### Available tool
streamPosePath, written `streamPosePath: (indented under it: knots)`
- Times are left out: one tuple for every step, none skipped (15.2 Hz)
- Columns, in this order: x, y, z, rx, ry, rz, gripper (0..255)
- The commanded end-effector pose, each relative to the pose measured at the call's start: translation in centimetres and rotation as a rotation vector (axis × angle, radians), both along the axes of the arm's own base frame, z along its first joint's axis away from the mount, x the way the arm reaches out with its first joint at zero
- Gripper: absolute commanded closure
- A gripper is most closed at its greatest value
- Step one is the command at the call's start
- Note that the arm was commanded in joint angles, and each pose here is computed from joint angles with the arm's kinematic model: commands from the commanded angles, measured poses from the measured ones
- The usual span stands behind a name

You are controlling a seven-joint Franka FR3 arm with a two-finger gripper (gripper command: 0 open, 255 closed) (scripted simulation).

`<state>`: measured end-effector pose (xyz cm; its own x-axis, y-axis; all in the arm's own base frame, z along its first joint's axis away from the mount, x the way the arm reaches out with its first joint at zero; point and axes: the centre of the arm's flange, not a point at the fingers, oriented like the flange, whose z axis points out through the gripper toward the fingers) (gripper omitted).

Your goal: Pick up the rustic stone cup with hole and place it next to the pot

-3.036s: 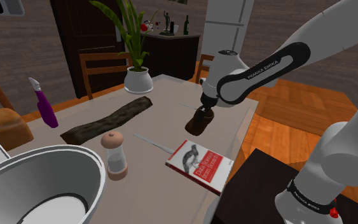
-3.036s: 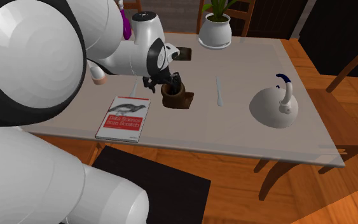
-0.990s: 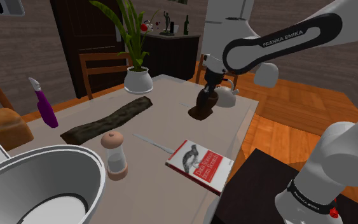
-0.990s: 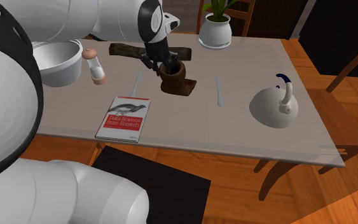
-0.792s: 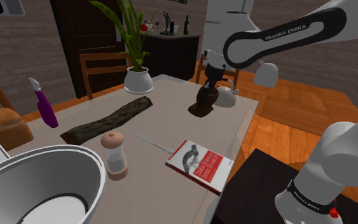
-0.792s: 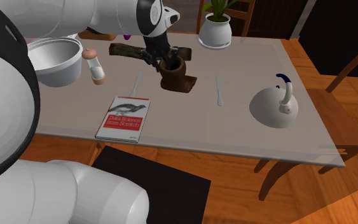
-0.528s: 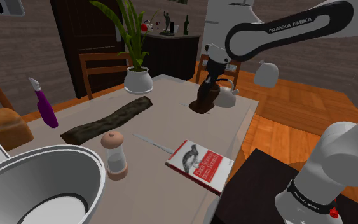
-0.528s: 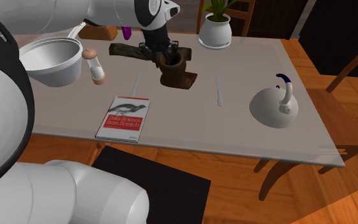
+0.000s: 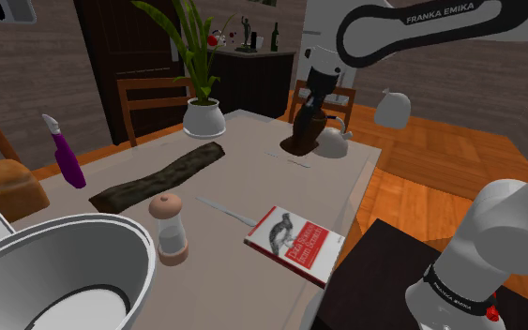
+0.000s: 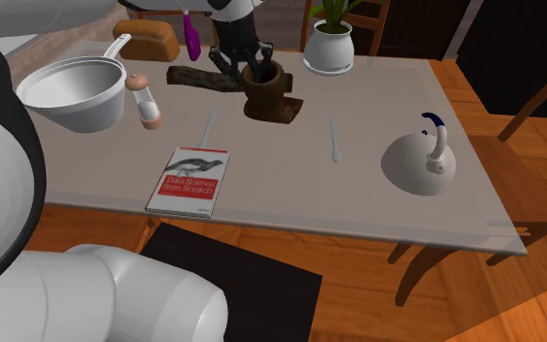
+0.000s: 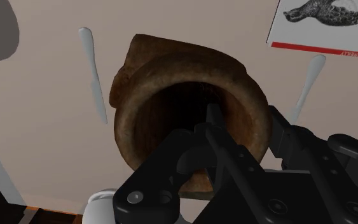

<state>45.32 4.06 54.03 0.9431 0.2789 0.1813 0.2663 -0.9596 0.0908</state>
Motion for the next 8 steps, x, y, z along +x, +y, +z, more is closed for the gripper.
streamPosePath:
  knots:
    - [-0.1,0.1,1.1,0.000,-0.001,0.000,255]
    - [-0.1,0.1,1.6,0.000,-0.001,0.000,255]
    - [-0.1,0.1,2.1,0.000,-0.001,0.000,255]
    - [-0.1,0.1,2.6,0.000,-0.001,0.000,255]
    - [-0.1,0.1,3.2,0.000,-0.001,0.000,255]
    - [-0.1,0.1,3.7,0.000,-0.001,0.000,255]
    - [-0.1,0.1,4.2,0.000,-0.001,0.000,255]
    - [-0.1,0.1,4.6,0.000,-0.001,0.000,255]
